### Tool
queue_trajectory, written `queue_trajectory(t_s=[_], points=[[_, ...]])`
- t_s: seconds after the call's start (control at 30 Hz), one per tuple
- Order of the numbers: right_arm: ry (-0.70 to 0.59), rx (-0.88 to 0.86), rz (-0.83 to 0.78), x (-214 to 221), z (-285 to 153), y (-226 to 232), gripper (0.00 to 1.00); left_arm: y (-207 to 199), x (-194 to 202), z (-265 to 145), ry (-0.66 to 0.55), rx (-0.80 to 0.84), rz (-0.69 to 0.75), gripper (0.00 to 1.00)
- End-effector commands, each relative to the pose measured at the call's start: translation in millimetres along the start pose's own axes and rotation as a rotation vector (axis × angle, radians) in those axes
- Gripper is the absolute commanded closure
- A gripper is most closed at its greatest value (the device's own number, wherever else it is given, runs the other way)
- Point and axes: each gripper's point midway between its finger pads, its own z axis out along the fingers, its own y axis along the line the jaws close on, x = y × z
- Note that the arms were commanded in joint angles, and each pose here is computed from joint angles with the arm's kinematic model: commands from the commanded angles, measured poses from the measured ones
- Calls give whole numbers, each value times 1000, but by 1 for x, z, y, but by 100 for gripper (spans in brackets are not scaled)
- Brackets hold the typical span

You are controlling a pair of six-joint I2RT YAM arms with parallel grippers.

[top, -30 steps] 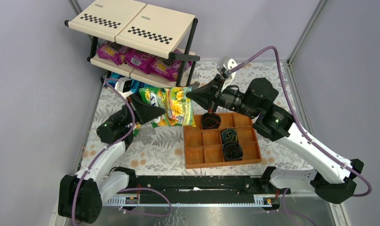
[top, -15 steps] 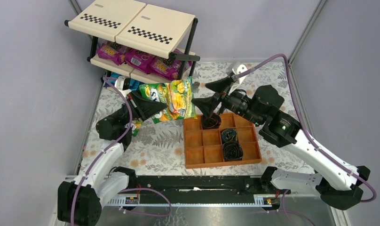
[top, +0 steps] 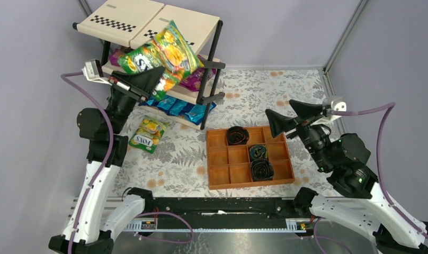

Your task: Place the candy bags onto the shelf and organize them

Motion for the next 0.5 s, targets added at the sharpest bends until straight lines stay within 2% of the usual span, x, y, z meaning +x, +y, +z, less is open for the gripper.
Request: queue_trajectory(t_s=[0.0,0.23,0.33,0.47], points=[[-23,94,-5,-4,-1,-17,0,53,-44,27,-216,-227,-103,77],[-5,72,10,0,-4,-14,0,103,-56,86,-274,-315,-359,80],[-5,72,12,0,-6,-15,0,130,-52,101,-339,-419,-413,80],[-10,72,14,-3,-9,-16,0,144,-50,114,-436,-506,-423,80]])
